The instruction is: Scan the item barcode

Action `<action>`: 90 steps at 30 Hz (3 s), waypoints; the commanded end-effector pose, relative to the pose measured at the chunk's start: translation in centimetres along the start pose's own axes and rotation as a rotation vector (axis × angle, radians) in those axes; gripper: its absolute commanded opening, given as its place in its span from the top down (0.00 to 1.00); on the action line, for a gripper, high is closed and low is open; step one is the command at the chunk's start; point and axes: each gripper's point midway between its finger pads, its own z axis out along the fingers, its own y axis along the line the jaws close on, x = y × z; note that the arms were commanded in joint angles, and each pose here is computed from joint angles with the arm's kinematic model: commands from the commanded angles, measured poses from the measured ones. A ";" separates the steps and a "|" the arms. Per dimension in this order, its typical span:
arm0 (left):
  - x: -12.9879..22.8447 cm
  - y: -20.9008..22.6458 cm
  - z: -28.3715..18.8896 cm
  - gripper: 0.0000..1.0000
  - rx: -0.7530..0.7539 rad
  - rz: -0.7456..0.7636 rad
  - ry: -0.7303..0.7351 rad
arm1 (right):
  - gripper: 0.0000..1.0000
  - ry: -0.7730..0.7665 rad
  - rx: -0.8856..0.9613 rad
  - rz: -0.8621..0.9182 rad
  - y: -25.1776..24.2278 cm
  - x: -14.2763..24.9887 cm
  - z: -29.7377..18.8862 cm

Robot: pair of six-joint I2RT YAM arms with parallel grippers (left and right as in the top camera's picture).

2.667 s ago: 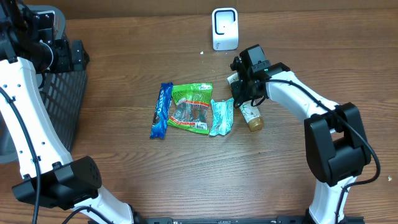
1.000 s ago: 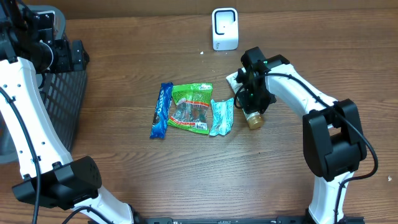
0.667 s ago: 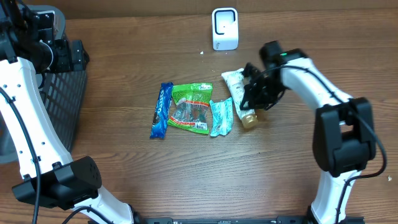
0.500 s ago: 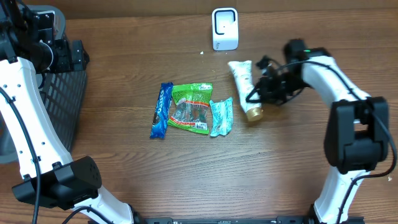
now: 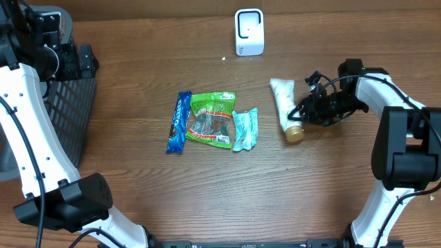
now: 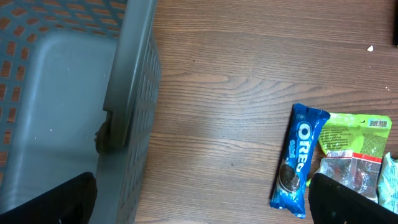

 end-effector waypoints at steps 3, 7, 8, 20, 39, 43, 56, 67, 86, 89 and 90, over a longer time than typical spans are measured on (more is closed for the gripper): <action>-0.2 -0.6 -0.8 0.00 0.010 0.032 -0.022 | 0.61 -0.040 0.199 0.031 -1.0 -2.2 -2.4; -0.2 -0.6 -0.8 0.00 0.010 0.032 -0.022 | 0.53 -0.078 0.349 0.003 0.3 -4.1 -4.9; -0.2 -0.6 -0.8 0.00 0.010 0.032 -0.022 | 0.53 -0.082 0.397 -0.005 0.7 -4.4 -5.3; -0.2 -0.6 -0.8 0.01 0.010 0.032 -0.022 | 0.58 0.070 0.965 -0.369 6.2 -3.0 0.7; -0.2 -0.6 -0.8 0.00 0.010 0.032 -0.022 | 0.40 0.210 1.222 -0.410 1.8 -1.7 4.3; -0.2 -0.6 -0.8 0.00 0.010 0.032 -0.022 | 0.41 0.206 1.226 -0.407 0.5 -1.3 5.0; -0.2 -0.6 -0.8 0.00 0.010 0.032 -0.022 | 0.36 0.187 1.225 -0.344 -1.7 -0.7 4.9; -0.2 -0.6 -0.8 0.00 0.010 0.032 -0.022 | 0.28 0.113 1.309 -0.425 4.6 -4.5 1.8; -0.2 -0.6 -0.8 0.00 0.010 0.032 -0.022 | 0.43 0.171 1.225 -0.418 2.4 -1.2 6.2; -0.2 -0.6 -0.8 0.00 0.010 0.032 -0.022 | 0.47 0.173 1.226 -0.417 1.6 -0.8 6.5; -0.2 -0.6 -0.8 0.00 0.010 0.032 -0.022 | 0.47 0.170 1.226 -0.415 1.3 -0.8 6.7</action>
